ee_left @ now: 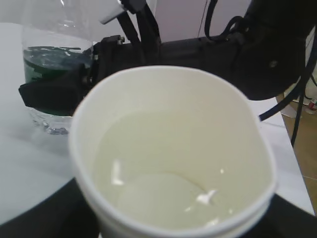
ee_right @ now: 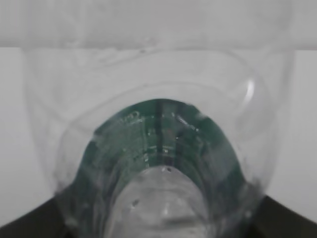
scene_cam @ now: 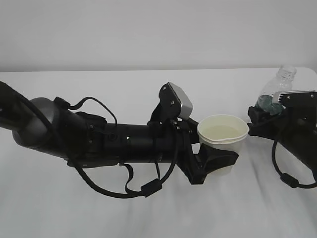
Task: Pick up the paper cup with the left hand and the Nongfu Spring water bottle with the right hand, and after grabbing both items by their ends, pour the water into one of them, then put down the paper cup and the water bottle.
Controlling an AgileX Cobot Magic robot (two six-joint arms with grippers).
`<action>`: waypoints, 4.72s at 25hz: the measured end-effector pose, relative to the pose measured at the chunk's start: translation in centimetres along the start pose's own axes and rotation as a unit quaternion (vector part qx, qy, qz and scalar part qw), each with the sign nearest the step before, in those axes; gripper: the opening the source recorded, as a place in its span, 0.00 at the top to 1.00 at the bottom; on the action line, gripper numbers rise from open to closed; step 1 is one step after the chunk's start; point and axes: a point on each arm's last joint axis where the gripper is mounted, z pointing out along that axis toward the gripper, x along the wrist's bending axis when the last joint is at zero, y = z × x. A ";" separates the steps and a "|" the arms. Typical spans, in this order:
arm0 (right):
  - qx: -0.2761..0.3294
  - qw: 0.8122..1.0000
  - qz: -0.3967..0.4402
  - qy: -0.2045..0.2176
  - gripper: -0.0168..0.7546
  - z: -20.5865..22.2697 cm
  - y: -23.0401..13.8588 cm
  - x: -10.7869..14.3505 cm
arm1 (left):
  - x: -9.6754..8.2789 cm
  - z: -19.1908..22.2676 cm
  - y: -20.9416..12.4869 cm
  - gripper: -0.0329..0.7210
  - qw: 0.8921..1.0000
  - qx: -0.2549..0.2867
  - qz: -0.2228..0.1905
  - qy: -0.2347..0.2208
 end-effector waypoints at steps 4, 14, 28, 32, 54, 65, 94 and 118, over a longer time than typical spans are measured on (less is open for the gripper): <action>-0.002 1.000 0.003 0.000 0.43 0.7 -0.2 0.0 | 0.0 0.0 0.0 0.32 1.000 0.000 0.000 0.000; 0.001 1.000 0.018 0.000 0.43 1.6 -0.8 -0.1 | 0.0 0.0 -0.1 0.32 1.000 0.003 0.000 0.002; 0.001 1.000 0.019 0.000 0.32 1.6 -0.8 -0.1 | 0.1 0.0 -0.1 0.32 1.000 0.004 0.000 0.003; 0.001 1.000 0.019 0.000 0.27 1.6 -0.8 -0.1 | 0.1 0.0 -0.1 0.32 1.000 0.004 0.000 0.003; 0.017 1.000 0.013 0.020 0.21 -0.2 -1.3 0.4 | 0.1 0.0 -0.1 0.32 1.000 0.006 0.000 0.004; 0.029 0.999 0.013 0.021 0.21 -3.3 -0.7 0.6 | 0.1 0.0 -0.1 0.32 1.000 0.003 -0.004 0.008; 0.003 1.000 0.009 0.029 0.21 -15.0 2.1 1.5 | 0.8 -0.1 0.7 0.32 0.998 -0.039 -0.035 0.044; -0.017 0.999 0.014 0.032 0.21 -16.7 2.7 1.7 | 2.4 -0.7 1.3 0.32 0.989 -0.079 -0.067 0.106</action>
